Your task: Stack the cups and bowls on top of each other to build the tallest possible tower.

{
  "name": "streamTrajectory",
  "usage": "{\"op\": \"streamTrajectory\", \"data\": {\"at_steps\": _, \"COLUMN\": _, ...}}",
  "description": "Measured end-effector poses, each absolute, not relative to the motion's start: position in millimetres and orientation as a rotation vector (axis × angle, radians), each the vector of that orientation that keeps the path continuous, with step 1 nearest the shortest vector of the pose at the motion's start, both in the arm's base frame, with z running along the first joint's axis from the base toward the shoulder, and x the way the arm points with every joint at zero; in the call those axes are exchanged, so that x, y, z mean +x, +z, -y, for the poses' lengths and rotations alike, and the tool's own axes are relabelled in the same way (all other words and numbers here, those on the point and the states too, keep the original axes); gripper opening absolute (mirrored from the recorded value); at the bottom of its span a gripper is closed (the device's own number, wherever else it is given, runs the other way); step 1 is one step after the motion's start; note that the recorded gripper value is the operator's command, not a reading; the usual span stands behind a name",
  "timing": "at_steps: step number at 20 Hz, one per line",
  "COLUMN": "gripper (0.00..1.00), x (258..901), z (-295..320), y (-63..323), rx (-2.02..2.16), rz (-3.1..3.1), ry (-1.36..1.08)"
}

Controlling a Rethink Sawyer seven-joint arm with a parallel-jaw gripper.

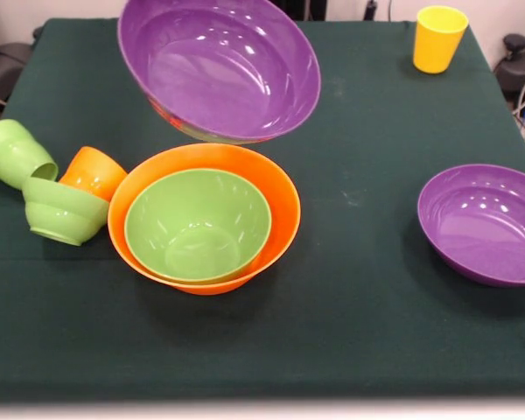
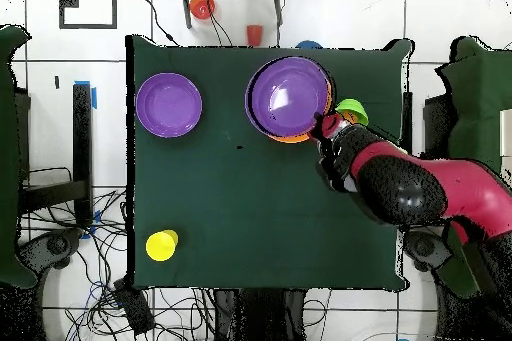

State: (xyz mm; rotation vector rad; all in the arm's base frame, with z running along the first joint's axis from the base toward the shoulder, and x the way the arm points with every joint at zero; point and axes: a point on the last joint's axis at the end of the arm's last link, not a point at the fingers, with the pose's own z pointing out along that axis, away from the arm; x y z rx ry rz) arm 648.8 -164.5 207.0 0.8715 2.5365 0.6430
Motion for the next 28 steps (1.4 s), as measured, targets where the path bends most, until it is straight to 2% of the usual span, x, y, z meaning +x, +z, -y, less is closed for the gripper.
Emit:
{"op": "streamTrajectory", "data": {"at_steps": 14, "gripper": 0.00, "x": 635.2, "z": 222.4, "y": 191.0, "rx": 0.832, "rz": -2.417, "ry": 0.719}}
{"op": "streamTrajectory", "data": {"at_steps": 28, "gripper": 0.00, "x": 637.6, "z": 231.0, "y": 185.3, "rx": 0.669, "rz": -2.298, "ry": 0.640}}
